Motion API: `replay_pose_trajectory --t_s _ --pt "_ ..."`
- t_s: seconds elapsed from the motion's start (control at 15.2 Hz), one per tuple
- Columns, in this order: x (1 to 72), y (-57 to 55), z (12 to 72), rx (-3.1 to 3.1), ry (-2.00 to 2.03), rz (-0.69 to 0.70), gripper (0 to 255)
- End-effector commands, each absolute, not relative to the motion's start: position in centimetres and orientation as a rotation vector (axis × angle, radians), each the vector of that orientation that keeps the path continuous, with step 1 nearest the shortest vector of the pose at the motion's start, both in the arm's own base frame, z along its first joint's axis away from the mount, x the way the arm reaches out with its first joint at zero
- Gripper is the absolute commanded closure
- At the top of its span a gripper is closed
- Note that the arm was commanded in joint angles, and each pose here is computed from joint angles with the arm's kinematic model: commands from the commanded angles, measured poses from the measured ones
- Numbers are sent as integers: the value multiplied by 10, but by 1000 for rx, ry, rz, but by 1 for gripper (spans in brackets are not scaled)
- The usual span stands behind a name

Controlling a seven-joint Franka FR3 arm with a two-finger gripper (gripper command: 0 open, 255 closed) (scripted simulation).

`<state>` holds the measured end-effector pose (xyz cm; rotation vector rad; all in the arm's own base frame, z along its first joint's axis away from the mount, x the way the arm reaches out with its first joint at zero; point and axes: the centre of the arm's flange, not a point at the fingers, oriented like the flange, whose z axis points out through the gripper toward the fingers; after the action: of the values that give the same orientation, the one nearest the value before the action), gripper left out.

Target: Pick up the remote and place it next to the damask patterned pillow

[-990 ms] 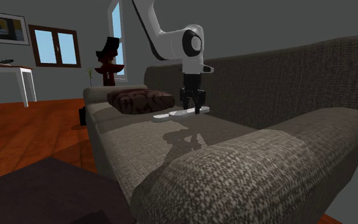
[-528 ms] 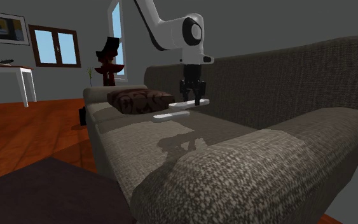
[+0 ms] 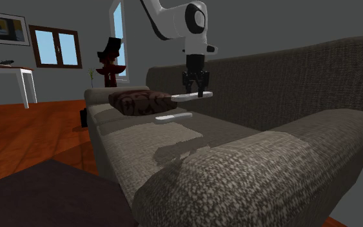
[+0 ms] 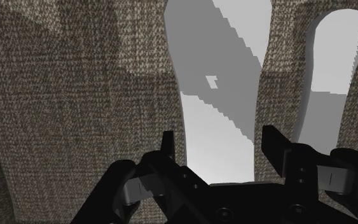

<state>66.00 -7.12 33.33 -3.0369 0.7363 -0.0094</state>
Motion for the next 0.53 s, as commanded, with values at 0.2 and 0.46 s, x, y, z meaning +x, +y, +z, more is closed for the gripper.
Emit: replay_pose_trajectory --t_s 0.2,0.46 --pt "660 -72 361 -3037 736 -9 255" --pt "660 -72 382 -3037 736 -9 255"
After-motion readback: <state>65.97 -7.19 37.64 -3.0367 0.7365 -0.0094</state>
